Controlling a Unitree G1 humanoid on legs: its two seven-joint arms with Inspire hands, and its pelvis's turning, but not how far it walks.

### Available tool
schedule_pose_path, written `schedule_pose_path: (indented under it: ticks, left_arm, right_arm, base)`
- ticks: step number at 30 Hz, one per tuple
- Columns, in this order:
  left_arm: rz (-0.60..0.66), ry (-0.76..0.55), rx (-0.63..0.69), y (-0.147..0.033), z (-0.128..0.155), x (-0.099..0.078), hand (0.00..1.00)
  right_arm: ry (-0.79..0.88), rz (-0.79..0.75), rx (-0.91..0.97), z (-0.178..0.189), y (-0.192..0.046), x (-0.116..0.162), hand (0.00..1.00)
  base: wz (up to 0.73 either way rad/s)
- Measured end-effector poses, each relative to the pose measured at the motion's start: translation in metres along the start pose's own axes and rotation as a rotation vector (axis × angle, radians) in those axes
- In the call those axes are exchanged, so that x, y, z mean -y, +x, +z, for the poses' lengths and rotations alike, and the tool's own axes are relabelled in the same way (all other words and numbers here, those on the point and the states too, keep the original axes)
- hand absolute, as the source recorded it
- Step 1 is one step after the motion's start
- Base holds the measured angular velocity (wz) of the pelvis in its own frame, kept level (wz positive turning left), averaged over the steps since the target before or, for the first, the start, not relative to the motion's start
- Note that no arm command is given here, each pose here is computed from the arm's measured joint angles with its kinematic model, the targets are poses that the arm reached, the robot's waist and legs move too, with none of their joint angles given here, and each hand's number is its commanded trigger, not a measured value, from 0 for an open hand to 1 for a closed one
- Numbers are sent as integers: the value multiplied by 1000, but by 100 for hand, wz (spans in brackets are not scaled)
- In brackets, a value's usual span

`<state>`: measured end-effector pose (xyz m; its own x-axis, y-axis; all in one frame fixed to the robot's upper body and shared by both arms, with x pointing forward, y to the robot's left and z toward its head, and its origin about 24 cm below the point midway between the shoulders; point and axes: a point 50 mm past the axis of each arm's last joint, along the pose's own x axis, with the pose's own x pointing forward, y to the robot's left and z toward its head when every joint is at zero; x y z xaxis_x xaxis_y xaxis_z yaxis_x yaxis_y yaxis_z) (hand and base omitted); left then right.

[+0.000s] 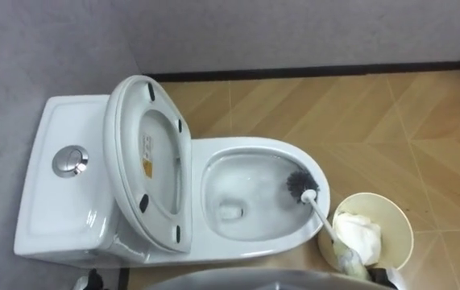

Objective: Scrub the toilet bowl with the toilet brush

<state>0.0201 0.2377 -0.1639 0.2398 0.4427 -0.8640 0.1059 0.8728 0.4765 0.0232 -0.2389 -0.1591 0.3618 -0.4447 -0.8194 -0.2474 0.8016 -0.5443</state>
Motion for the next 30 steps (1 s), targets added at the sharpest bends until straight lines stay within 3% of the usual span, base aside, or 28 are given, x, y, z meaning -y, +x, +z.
schedule_pose_path:
  ticks: [9,14,18,22,30]
  left_arm:
    - [-1,19,9,0,1,0,0]
    - [5,20,3,-1,-3,-1,0]
    - [8,17,-2,-1,-6,-3,0]
    - [9,16,6,0,-5,-4,0]
    - [8,16,3,-1,-9,-5,0]
  right_arm:
    - [15,-25,35,1,-3,1,100]
    - [40,-122,167,26,-6,16,100]
    - [221,-289,300,57,-8,44,100]
    - [361,-345,349,74,-10,57,100]
    - [534,-388,269,60,-12,58,100]
  base:
    - [-5]
    - [-22]
    - [-10]
    - [1]
    - [2]
